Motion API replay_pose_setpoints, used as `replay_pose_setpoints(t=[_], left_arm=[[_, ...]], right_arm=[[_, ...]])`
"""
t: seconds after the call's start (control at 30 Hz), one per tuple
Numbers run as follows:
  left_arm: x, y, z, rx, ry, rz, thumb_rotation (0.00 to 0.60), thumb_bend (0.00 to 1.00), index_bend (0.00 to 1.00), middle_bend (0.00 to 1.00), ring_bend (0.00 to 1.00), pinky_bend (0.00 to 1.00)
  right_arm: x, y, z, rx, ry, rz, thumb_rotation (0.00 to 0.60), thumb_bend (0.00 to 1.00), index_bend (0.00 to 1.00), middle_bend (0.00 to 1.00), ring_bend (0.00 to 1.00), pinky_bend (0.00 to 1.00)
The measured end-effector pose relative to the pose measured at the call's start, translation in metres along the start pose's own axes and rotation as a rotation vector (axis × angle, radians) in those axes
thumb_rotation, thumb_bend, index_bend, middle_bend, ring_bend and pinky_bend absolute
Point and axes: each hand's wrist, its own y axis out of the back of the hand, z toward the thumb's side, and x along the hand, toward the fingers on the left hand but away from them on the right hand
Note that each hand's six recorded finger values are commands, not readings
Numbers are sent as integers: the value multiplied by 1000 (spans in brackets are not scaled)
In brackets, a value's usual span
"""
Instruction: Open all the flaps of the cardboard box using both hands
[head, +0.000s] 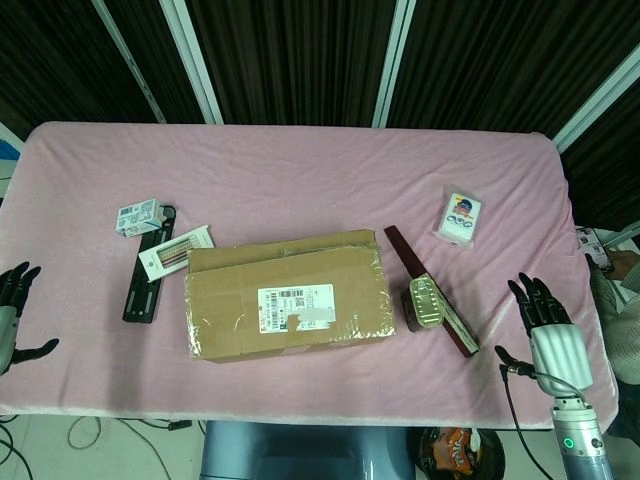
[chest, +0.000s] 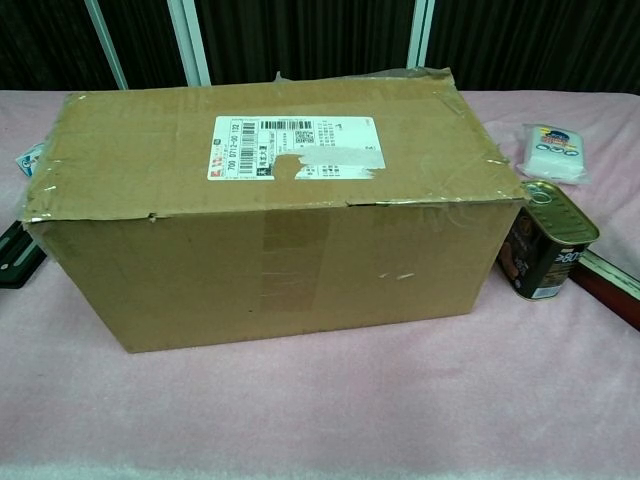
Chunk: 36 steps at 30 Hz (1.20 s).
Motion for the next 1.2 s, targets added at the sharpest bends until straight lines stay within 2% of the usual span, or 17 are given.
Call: replay_pose_setpoints(t=[0.1, 0.13, 0.27, 0.37, 0.43, 0.6, 0.77, 0.97, 1.2], left_arm=[[1, 1, 1, -10, -3, 1, 600, 93, 0, 0, 0, 7], [1, 1, 2, -15, -5, 3, 600, 127, 0, 0, 0, 7], [2, 5, 12, -59, -30, 3, 600, 384, 0, 0, 0, 37], [4, 12, 25, -114, -62, 5, 600, 507, 0, 0, 5, 100], [8, 20, 39, -167, -96, 11, 600, 547, 0, 8, 13, 116], [19, 45, 86, -350, -199, -9, 600, 563, 0, 22, 24, 139], [30, 58, 134, -521, -278, -106, 600, 578, 0, 28, 48, 185], [42, 62, 171, -663, -290, -233, 600, 588, 3, 50, 70, 214], [51, 58, 197, -761, -262, -346, 600, 588, 10, 55, 73, 220]], right_arm=[[0, -1, -1, 1, -6, 2, 600, 201, 0, 0, 0, 223], [0, 0, -2, 1, -7, 2, 600, 201, 0, 0, 0, 223], [1, 1, -5, -6, -16, 3, 600, 201, 0, 0, 0, 222], [1, 2, -6, -12, -19, 5, 600, 201, 0, 0, 0, 222], [2, 3, -5, -13, -15, 6, 600, 201, 0, 0, 0, 222], [4, 3, -4, -15, -7, 13, 600, 202, 0, 0, 0, 222], [3, 3, -5, -20, -12, 18, 600, 202, 0, 0, 0, 222], [4, 3, -7, -23, -17, 22, 600, 201, 0, 0, 0, 223], [4, 4, -10, -29, -28, 23, 600, 201, 0, 0, 0, 222]])
